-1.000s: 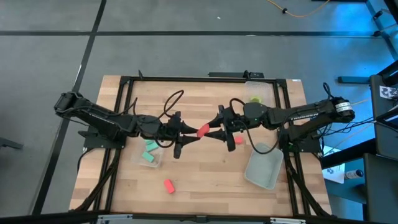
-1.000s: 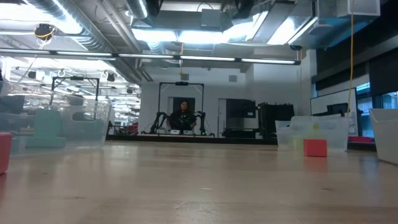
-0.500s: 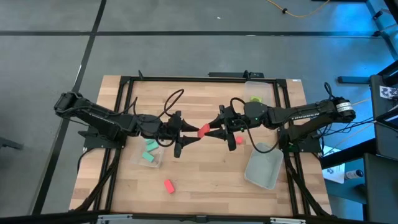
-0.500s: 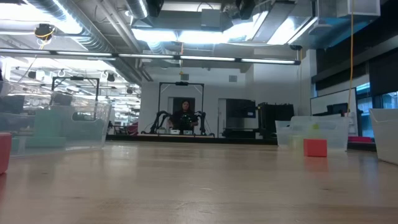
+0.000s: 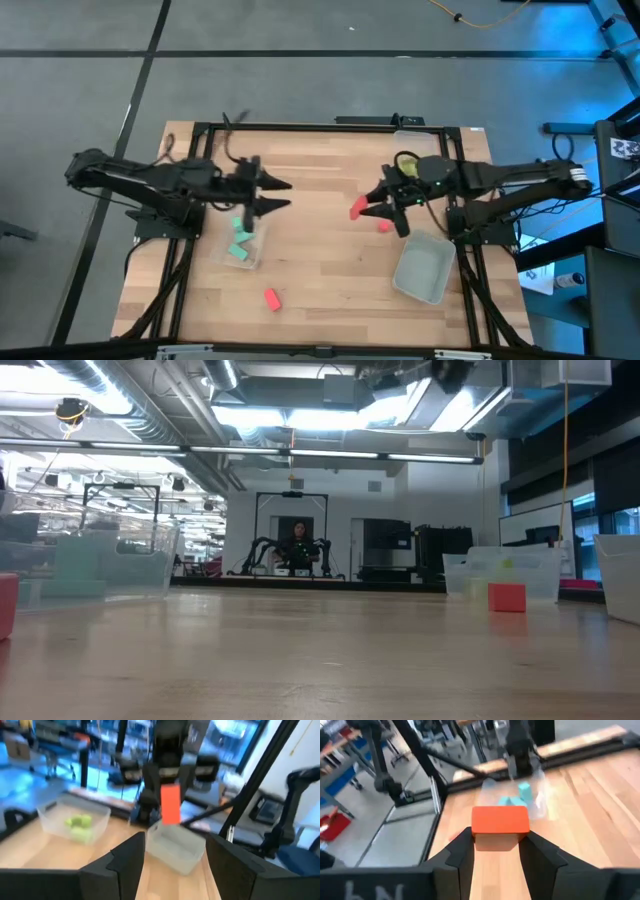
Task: Sort & place blocks by color
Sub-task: Put the top left orange block into the gray bin
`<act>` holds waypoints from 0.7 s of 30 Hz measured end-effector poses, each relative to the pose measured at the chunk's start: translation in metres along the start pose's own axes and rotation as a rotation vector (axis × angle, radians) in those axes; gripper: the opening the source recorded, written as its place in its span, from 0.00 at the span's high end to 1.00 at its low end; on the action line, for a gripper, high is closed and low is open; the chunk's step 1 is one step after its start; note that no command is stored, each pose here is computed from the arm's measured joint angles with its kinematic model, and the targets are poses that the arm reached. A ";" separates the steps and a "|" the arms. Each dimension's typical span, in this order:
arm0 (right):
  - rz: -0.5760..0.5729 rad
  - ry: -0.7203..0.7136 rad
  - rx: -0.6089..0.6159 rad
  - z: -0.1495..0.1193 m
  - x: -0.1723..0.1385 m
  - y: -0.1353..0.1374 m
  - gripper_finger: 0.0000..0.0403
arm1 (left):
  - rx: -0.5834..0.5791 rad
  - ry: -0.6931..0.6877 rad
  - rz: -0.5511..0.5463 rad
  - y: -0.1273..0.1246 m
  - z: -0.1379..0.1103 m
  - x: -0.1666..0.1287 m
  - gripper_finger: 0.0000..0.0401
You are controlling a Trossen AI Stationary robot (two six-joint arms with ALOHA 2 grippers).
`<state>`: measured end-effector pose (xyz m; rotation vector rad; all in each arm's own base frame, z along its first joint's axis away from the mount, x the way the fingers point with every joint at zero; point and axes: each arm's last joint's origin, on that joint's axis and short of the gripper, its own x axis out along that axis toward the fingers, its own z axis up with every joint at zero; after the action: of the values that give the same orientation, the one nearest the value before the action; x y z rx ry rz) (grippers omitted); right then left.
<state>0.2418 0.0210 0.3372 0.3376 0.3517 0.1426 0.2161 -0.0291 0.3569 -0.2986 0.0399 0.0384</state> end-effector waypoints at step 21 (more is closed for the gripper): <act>-0.067 -0.101 -0.053 0.004 -0.042 0.019 0.68 | -0.030 -0.289 -0.005 0.006 -0.017 -0.051 0.49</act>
<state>0.2026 0.0290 0.3604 0.2788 0.2585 0.0683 0.1648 -0.0304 0.3416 -0.3212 -0.2485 0.0766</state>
